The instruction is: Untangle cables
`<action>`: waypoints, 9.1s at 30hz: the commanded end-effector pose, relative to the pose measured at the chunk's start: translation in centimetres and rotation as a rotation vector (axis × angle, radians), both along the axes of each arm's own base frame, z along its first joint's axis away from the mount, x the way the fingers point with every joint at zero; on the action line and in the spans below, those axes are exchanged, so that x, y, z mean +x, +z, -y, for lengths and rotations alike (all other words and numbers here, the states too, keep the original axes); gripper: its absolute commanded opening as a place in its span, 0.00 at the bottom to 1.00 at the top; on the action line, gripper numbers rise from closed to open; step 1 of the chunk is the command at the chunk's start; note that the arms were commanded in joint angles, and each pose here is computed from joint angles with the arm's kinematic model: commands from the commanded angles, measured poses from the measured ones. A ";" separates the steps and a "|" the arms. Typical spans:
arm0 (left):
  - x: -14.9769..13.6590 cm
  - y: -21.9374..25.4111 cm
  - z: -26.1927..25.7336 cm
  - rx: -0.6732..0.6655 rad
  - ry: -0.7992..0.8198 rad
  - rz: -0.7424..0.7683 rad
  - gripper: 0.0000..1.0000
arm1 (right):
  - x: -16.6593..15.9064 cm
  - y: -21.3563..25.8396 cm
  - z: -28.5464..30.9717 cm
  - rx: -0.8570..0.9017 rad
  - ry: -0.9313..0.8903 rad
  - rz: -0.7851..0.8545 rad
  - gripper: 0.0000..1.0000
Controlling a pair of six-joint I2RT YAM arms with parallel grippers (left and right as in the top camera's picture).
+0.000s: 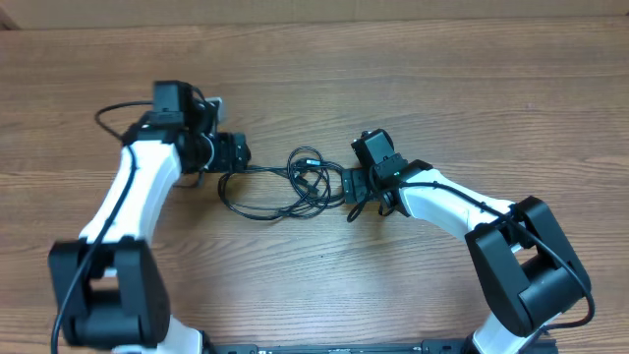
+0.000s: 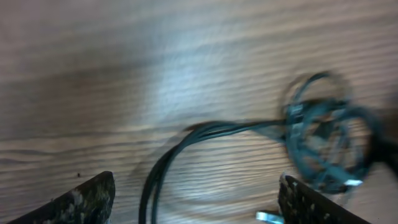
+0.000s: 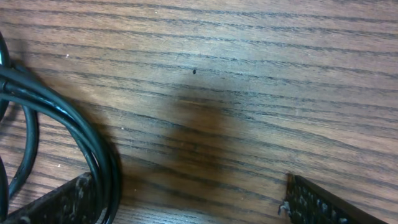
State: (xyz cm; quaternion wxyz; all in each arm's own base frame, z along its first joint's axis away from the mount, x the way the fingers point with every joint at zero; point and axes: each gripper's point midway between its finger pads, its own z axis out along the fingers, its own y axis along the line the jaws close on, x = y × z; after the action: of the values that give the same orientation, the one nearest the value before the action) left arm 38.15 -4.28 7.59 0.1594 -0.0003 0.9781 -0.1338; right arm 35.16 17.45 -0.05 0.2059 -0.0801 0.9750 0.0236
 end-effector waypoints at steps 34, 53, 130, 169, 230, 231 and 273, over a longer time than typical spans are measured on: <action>-1.3 -5.8 3.2 -0.070 -0.105 -0.144 0.04 | -2.0 -2.5 1.9 -0.053 -0.022 -0.080 0.90; -1.8 17.1 0.3 -0.001 0.102 0.479 0.04 | -2.0 -2.5 1.9 -0.053 -0.022 -0.082 0.89; -4.8 -9.7 -6.4 0.520 0.358 -0.387 0.04 | -2.1 -2.5 2.0 -0.056 -0.022 -0.086 0.88; -3.7 4.3 -0.4 -0.150 0.235 -0.267 0.23 | -2.0 -2.5 1.9 -0.055 -0.021 -0.083 1.00; -5.4 -5.5 12.2 -0.043 -0.019 -0.070 0.47 | -2.0 -2.5 1.9 -0.056 -0.018 -0.082 1.00; -5.3 -5.4 12.2 -0.043 -0.019 -0.067 0.47 | -2.0 -2.5 1.9 -0.056 -0.018 -0.082 1.00; -4.9 -5.5 12.0 -0.027 -0.009 -0.046 0.39 | -4.1 -3.0 1.5 -0.025 0.005 -0.180 1.00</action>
State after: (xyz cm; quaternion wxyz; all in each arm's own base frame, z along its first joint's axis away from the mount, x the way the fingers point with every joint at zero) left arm 33.68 -16.30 2.87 0.1439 0.0043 0.9775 -0.1541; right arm 34.06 16.53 -0.24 0.1815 -0.0784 0.9802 0.0133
